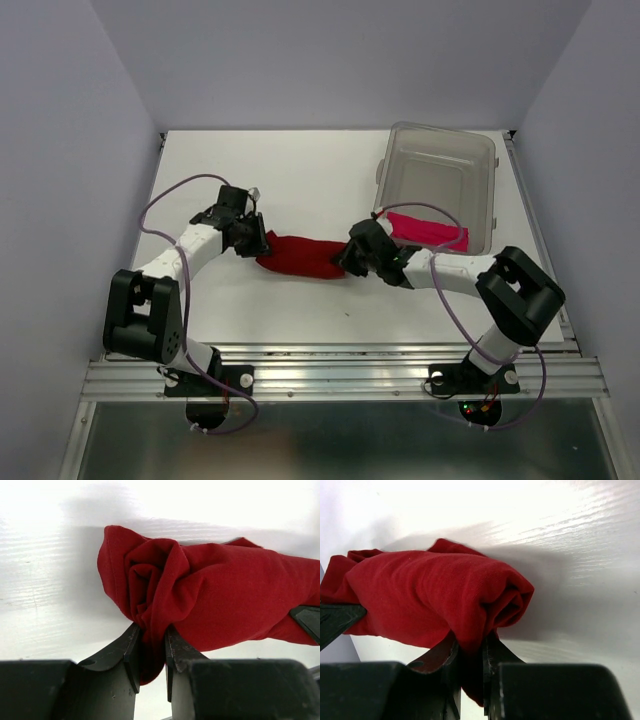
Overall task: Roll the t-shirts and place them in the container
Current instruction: Pick up the T-shirt from the center of the board, then place the T-shirt in the bin.
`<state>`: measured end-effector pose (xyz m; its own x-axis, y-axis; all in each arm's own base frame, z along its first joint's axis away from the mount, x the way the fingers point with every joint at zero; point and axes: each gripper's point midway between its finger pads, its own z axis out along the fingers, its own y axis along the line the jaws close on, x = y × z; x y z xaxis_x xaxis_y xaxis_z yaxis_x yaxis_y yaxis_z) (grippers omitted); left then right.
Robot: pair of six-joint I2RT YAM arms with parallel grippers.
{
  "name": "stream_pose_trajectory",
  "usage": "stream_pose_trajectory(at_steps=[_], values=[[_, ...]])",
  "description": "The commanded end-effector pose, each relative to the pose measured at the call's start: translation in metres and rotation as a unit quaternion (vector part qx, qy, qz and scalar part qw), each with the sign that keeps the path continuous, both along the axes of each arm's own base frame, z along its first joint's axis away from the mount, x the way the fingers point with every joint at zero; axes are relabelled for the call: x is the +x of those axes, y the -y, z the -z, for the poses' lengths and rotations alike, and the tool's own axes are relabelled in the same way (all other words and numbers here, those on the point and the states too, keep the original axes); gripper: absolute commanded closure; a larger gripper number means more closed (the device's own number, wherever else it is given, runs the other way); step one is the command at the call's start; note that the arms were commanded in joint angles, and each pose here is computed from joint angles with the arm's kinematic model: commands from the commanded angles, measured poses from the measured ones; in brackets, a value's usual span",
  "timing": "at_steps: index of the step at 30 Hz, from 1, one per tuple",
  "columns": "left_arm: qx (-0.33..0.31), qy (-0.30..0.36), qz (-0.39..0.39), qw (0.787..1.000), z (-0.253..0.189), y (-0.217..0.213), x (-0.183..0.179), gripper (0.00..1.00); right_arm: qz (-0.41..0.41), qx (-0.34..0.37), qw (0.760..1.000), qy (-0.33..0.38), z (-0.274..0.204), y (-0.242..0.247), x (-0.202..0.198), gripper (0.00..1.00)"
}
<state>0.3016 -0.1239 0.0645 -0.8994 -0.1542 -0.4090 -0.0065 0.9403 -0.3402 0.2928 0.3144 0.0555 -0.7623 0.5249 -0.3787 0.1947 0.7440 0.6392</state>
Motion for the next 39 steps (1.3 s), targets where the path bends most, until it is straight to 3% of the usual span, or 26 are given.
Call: stream_pose_trajectory(at_steps=[1,10,17,19,25,30,31,39], values=[[-0.029,0.081,-0.012,0.996,-0.067,0.007,0.026,1.0,0.013,-0.01,0.996,0.089,-0.067,0.004,0.022,0.99],[-0.074,0.143,-0.009,0.987,-0.14,0.026,0.054,1.0,0.033,-0.055,0.982,0.178,-0.145,0.05,0.054,0.99],[-0.106,0.194,0.028,0.975,-0.203,0.078,0.088,1.0,0.094,-0.085,0.969,0.211,-0.19,0.132,0.099,0.99],[-0.104,0.186,0.044,0.976,-0.198,0.102,0.095,1.0,0.112,-0.102,0.965,0.213,-0.198,0.164,0.111,0.99],[-0.121,0.206,0.089,0.967,-0.217,0.165,0.118,1.0,0.138,-0.154,0.96,0.19,-0.189,0.234,0.129,0.99],[-0.103,0.193,0.136,0.966,-0.188,0.236,0.143,1.0,0.163,-0.175,0.958,0.156,-0.161,0.283,0.132,0.99],[-0.109,0.209,0.141,0.961,-0.207,0.241,0.142,1.0,0.168,-0.177,0.958,0.154,-0.16,0.288,0.132,0.99],[-0.129,0.219,0.175,0.951,-0.177,0.299,0.164,1.0,0.188,-0.221,0.95,0.113,-0.128,0.338,0.138,0.99]])
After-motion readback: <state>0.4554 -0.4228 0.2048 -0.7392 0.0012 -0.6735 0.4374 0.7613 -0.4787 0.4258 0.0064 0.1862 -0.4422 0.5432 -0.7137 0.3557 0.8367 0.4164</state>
